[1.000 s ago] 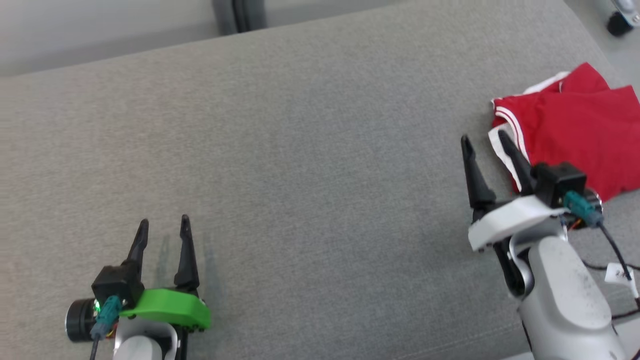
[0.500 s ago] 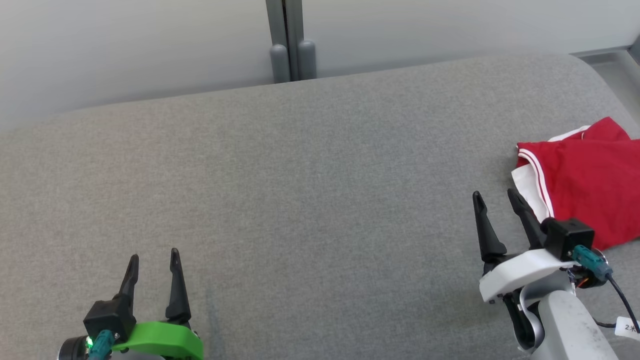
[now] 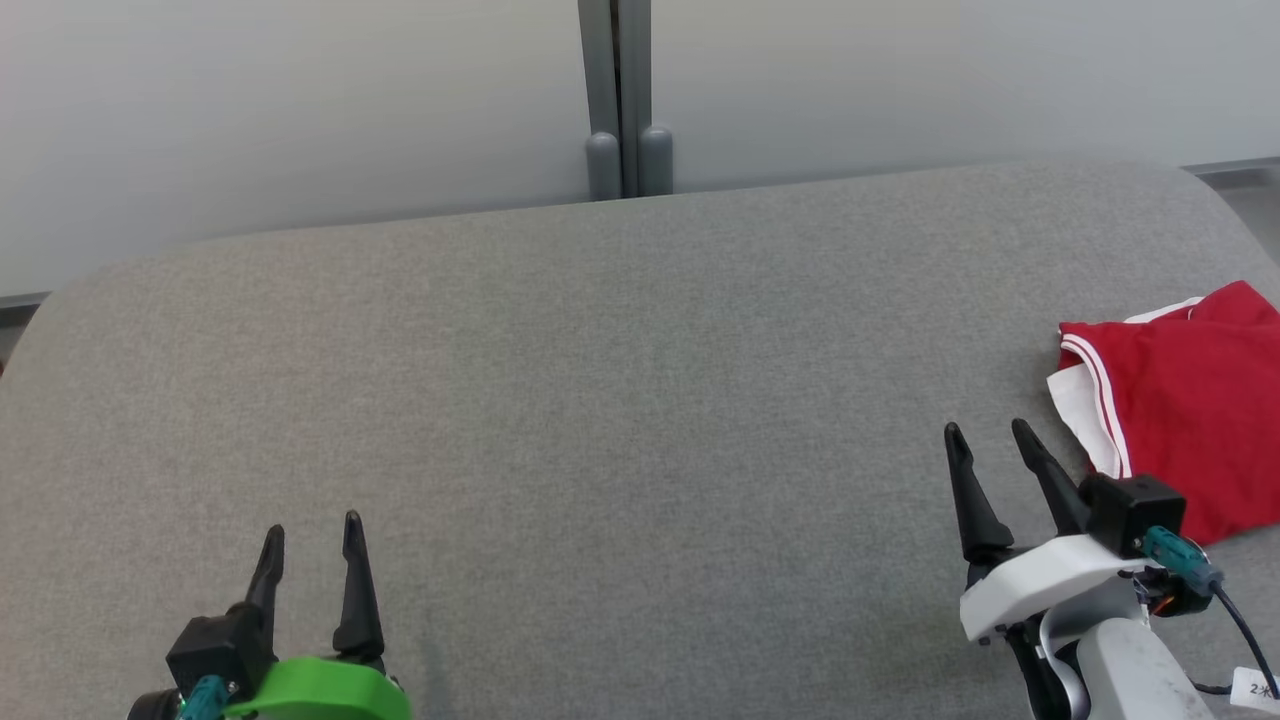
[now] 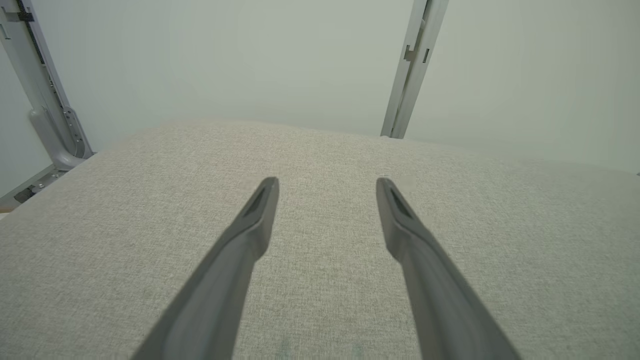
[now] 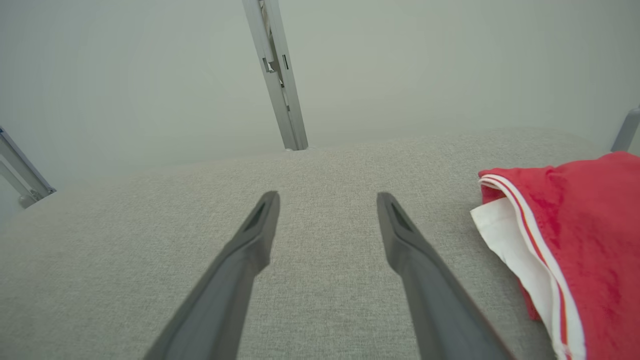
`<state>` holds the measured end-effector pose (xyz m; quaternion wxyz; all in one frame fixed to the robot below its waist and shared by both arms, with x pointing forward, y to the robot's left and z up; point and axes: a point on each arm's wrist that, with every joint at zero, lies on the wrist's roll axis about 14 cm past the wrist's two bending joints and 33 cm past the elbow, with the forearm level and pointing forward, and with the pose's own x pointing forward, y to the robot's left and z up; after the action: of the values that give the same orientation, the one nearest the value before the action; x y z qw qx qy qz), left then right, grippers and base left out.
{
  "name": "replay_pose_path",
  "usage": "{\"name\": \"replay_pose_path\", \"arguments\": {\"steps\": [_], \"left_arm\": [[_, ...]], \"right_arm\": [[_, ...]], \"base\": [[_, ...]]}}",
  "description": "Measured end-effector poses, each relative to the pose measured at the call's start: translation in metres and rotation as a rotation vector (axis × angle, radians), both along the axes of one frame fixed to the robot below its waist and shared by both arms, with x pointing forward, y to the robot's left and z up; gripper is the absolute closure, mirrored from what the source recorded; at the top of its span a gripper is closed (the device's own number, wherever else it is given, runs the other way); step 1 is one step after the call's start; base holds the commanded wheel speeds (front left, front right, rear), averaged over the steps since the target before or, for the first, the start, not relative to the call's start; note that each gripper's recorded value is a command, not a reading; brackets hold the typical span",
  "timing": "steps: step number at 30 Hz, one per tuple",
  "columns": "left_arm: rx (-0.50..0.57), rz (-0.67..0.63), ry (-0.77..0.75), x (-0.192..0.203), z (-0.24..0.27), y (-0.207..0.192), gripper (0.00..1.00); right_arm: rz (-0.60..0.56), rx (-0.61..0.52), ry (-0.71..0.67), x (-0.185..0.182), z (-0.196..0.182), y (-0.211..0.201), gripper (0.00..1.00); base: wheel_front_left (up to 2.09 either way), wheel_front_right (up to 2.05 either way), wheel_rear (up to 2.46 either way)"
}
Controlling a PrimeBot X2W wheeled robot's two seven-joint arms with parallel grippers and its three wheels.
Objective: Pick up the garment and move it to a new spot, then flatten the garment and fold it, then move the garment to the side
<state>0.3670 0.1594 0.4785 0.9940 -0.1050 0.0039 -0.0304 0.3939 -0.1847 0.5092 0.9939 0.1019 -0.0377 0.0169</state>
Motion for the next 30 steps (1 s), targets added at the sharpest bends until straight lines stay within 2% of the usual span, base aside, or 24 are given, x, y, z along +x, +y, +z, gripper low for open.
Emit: {"name": "replay_pose_path", "arguments": {"steps": [7,30], "left_arm": [[-0.027,0.01,0.08,-0.008,-0.022,0.001,1.0],[-0.423,0.109,0.137,-0.002,-0.021,0.019,1.0]], "right_arm": [[-0.01,0.04,0.097,-0.012,-0.03,0.0,1.0],[-0.067,0.437,0.116,-0.008,-0.025,-0.012,1.0]], "base": [[0.0,0.0,0.0],[0.0,0.0,0.0]]}}
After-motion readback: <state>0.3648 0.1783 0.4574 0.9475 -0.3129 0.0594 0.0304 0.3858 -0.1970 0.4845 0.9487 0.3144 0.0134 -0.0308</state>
